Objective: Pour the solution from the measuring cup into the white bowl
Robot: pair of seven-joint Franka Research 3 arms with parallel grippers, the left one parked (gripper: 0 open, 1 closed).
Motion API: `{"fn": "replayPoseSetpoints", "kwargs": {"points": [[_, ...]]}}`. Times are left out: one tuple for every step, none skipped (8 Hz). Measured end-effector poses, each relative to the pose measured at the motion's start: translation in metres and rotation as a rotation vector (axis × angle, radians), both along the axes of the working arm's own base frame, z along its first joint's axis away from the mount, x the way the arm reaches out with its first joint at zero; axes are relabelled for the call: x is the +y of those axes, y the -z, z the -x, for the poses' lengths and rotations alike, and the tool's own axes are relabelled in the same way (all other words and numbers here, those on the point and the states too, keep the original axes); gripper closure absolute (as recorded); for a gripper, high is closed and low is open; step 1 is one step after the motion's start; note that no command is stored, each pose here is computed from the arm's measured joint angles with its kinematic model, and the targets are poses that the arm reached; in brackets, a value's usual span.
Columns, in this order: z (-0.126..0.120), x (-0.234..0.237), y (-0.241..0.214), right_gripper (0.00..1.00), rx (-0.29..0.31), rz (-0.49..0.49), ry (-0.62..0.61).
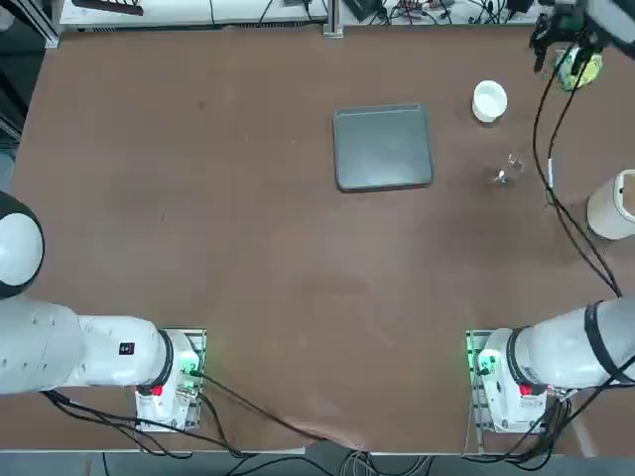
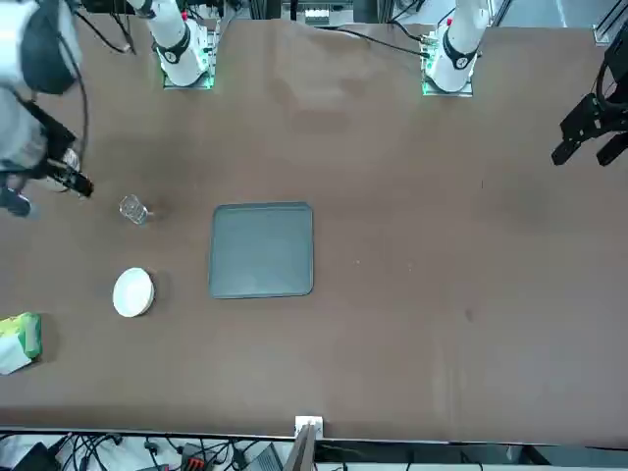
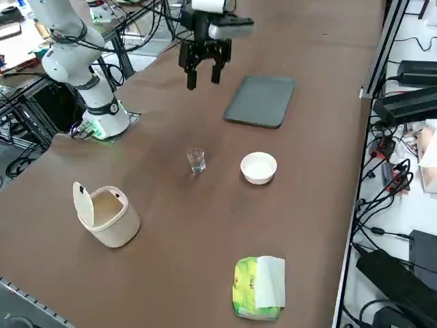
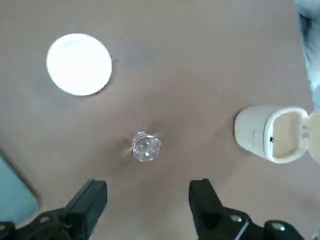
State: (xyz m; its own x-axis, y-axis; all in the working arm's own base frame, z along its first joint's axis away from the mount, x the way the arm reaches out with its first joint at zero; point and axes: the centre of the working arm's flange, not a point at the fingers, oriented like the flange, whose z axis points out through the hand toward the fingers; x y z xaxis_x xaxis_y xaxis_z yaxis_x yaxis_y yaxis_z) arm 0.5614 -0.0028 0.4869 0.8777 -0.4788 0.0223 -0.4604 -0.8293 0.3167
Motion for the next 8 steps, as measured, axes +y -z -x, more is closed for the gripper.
{"fn": "replayPoseSetpoints", "kwargs": {"points": [[0.005, 0.02, 0.024, 0.0, -0.02, 0.047, 0.074], [0.011, 0.039, 0.048, 0.0, -0.05, 0.104, 0.147], [0.02, 0.058, 0.076, 0.0, -0.087, 0.182, 0.217], [0.028, 0.078, 0.109, 0.0, -0.126, 0.278, 0.281], [0.033, 0.097, 0.145, 0.0, -0.178, 0.381, 0.339], [0.035, 0.113, 0.185, 0.0, -0.251, 0.484, 0.391], [0.039, 0.124, 0.226, 0.0, -0.325, 0.573, 0.435], [0.043, 0.129, 0.263, 0.0, -0.374, 0.633, 0.473]]}}
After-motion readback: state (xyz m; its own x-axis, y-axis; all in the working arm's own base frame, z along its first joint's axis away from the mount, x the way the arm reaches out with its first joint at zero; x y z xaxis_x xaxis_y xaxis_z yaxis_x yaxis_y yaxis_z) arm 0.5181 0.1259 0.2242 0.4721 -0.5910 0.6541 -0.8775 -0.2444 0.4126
